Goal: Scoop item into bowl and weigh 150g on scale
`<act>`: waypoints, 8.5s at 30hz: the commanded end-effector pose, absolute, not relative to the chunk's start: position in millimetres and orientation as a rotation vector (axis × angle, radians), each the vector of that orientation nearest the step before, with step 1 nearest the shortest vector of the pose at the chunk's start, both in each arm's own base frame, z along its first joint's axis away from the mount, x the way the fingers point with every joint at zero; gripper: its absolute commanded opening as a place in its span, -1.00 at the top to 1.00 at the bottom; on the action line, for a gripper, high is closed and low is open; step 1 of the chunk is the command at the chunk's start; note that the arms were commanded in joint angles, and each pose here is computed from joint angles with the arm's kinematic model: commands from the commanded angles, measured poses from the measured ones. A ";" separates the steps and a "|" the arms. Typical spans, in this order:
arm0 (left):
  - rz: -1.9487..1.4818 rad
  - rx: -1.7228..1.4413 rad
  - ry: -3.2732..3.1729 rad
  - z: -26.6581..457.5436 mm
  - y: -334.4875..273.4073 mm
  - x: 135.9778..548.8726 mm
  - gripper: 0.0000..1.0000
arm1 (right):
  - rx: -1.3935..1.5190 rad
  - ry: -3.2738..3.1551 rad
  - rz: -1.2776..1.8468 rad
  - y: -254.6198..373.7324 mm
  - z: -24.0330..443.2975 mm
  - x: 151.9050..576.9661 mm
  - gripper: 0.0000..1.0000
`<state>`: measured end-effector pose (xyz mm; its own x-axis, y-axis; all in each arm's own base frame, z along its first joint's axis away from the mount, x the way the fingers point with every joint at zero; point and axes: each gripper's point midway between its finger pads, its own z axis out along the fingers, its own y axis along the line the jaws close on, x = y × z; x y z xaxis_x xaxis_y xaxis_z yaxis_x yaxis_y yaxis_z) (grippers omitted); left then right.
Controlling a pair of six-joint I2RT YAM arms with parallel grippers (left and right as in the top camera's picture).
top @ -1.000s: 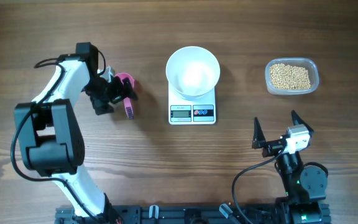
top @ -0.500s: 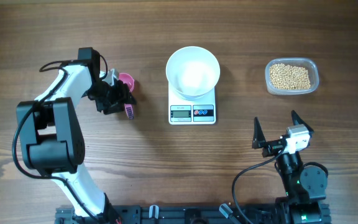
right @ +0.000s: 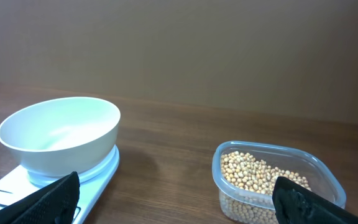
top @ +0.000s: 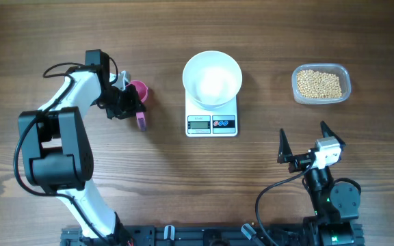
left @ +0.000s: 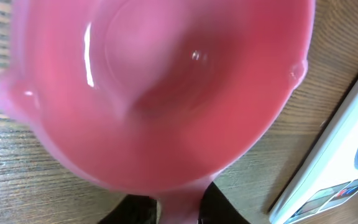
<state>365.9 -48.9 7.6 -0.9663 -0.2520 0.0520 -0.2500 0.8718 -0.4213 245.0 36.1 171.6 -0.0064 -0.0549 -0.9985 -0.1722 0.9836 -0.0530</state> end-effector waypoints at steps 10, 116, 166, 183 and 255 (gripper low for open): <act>-1.092 -0.469 2.899 46.7 -80.6 372.9 0.92 | -0.187 1.573 0.105 38.6 172.4 244.5 -1.00; -1.803 -0.445 2.026 338.1 -331.7 393.6 0.91 | 0.562 1.890 1.917 170.1 334.2 362.6 0.91; -0.633 0.074 2.872 150.1 -235.0 287.6 0.92 | 0.658 2.371 0.153 -39.4 275.8 354.9 0.91; -0.669 0.375 2.658 142.4 -233.0 279.8 0.92 | 0.551 2.429 0.108 -38.7 270.8 348.7 0.91; -0.788 0.341 2.334 73.3 -251.2 297.0 0.92 | 0.491 2.403 0.094 -41.5 267.5 372.3 0.91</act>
<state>293.1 -243.3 94.4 -0.7370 0.0387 -0.6748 0.4305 0.7966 -0.4244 370.3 -38.5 269.2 -0.6991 0.3859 -0.6020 0.3262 0.9213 0.2117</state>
